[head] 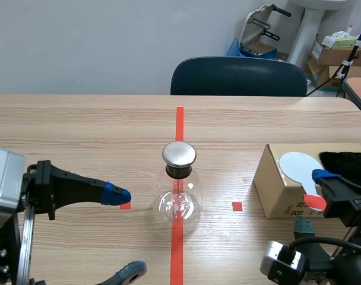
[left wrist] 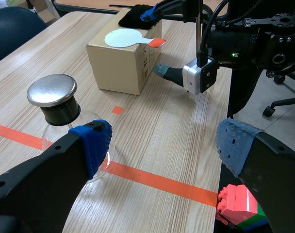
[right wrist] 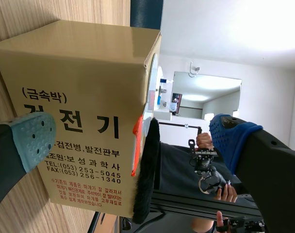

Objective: Do the electroscope experiment

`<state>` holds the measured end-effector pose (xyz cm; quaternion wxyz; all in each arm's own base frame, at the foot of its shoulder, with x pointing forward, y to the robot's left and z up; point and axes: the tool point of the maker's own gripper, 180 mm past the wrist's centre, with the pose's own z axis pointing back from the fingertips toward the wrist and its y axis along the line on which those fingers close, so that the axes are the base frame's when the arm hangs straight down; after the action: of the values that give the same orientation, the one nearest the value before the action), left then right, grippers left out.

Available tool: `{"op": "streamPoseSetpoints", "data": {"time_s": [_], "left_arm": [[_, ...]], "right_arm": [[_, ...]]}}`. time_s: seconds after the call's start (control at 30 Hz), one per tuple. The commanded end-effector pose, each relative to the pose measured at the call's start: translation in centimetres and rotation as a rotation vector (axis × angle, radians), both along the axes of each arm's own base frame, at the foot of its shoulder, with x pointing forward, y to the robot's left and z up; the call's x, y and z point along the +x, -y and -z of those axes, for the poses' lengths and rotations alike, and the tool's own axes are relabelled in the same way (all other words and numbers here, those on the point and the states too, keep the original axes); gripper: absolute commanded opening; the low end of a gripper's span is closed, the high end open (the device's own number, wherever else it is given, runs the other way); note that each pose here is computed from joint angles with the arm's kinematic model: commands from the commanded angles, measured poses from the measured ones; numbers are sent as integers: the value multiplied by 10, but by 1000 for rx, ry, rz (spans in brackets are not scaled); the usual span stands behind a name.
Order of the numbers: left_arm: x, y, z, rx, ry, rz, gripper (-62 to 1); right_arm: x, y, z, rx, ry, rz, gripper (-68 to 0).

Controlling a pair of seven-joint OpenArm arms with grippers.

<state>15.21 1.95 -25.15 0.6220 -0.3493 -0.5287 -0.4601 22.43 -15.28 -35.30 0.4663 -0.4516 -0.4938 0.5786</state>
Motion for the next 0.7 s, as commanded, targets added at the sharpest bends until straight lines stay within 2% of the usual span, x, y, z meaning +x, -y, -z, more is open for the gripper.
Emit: {"op": "streamPoseSetpoints", "data": {"time_s": [0.0, 0.67], "left_arm": [[-2, 5, -7, -33, 1, 2, -138], [-2, 5, -7, -32, 1, 2, -138]], "right_arm": [[5, 4, -15, -13, 73, -8, 4], [5, 5, -15, -10, 74, 0, 4]]}}
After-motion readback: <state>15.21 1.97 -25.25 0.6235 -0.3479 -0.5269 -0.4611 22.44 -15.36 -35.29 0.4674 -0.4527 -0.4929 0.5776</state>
